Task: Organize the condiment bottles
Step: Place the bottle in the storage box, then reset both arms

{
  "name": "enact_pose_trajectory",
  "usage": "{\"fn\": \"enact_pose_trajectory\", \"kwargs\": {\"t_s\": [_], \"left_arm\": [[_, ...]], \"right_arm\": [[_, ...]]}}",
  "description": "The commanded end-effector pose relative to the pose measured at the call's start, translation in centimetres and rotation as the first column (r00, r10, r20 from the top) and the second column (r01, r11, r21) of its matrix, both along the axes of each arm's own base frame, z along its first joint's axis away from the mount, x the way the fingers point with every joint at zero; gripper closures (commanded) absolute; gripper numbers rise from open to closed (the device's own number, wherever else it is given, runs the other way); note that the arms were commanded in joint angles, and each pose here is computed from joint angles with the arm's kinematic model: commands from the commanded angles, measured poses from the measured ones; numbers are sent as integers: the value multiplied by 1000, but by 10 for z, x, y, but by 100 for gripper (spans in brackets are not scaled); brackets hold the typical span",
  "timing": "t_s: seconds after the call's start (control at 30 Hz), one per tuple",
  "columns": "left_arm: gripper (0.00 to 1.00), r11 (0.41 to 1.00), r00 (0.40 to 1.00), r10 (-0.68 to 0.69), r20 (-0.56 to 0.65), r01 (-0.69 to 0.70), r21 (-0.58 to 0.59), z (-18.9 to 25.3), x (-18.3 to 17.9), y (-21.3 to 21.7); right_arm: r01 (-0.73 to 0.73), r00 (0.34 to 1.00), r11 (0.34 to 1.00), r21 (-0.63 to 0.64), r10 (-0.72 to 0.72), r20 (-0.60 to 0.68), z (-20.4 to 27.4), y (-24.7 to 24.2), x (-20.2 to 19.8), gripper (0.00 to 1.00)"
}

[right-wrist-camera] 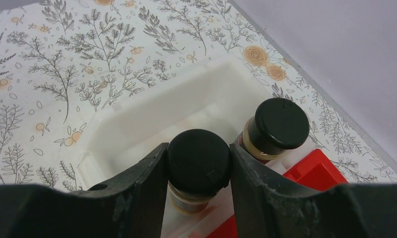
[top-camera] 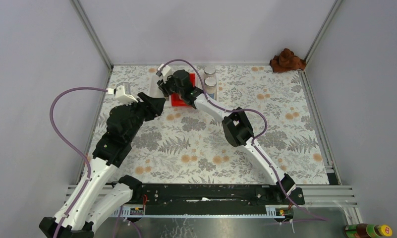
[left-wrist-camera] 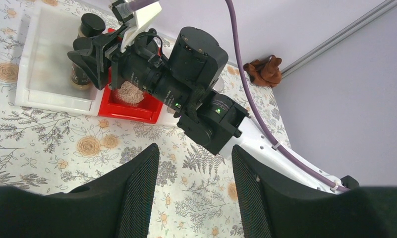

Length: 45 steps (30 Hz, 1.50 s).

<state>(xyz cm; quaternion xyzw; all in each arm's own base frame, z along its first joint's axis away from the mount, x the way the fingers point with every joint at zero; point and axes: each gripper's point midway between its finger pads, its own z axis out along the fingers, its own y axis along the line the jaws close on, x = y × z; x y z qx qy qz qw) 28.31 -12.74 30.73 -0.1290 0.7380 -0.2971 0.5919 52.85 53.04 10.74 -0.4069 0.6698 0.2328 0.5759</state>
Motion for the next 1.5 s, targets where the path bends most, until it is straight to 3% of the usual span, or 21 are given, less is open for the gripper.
{"fn": "enact_pose_trajectory", "kwargs": {"t_s": [0.0,0.13,0.3,0.6,1.03,1.23,1.47], "left_arm": [[39,1000,999,-9,41,8,10,5,0,-1],[39,1000,999,-9,33,8,16,3,-1,-1],[39,1000,999,-12,29,11,17,5,-1,-1],[39,1000,999,-17,33,17,7,17,5,-5],[39,998,990,66,123,-65,-5,61,12,9],[39,990,976,131,172,-137,24,77,16,23],[39,977,973,165,162,-184,106,77,29,29]], "right_arm": [[51,998,997,52,-52,18,18,-6,9,80],[62,998,996,63,-63,9,17,-7,7,43],[67,998,996,67,-68,4,21,-8,7,20],[37,998,996,84,-41,37,51,-5,5,16],[20,983,986,166,-50,179,172,-20,-2,15],[168,953,971,172,-205,223,221,-62,-4,11],[431,874,896,104,-443,199,263,-153,-20,9]]}}
